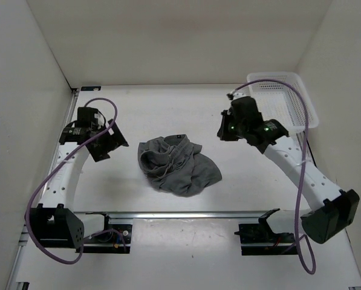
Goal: Fold and stack the shorts
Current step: Move the shorts to the center of the board, then flatten the shorts out
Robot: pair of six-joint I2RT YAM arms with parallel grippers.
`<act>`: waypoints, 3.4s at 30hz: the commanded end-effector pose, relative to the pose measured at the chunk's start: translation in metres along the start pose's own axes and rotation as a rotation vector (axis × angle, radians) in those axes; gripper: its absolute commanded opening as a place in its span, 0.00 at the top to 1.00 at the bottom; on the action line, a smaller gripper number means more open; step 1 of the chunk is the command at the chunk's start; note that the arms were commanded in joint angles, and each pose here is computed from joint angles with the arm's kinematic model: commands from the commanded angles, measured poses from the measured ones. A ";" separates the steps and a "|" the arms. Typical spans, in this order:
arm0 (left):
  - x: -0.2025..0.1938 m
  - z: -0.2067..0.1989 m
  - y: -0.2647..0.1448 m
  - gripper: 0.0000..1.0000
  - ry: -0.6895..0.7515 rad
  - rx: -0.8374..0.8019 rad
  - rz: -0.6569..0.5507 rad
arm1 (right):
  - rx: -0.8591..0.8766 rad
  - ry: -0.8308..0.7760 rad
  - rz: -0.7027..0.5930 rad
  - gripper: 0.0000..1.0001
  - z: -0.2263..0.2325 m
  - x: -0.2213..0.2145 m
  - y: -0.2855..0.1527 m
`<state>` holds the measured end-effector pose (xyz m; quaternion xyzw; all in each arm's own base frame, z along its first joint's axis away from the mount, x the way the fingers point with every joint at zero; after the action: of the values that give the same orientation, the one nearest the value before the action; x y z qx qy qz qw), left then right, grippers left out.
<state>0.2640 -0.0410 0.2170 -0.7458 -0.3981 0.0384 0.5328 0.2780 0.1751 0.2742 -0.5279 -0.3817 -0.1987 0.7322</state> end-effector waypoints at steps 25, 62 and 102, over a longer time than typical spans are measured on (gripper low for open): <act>-0.081 -0.073 0.067 0.52 0.248 -0.080 0.259 | 0.120 0.075 0.399 0.22 0.083 -0.055 0.170; 0.040 -0.135 0.046 0.90 0.269 0.099 -0.075 | 0.086 0.015 0.167 1.00 0.060 0.080 0.157; 0.037 0.006 0.025 0.37 -0.170 0.129 0.009 | 0.329 -0.277 0.152 0.41 0.154 -0.080 0.053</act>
<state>0.3183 -0.0406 0.2098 -0.7072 -0.4227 0.0901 0.5596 0.2541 0.2607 0.2217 -0.5089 -0.4292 -0.1269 0.7354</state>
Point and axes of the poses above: each gripper's point midway between its finger pads, its own y axis out along the fingers, its own z axis along the line the jaws close on, x = y × z, the point moved 3 cm from there along -y, back along the fingers, and after that the axes turned 10 degrees about -y, right-handed, at the moved point
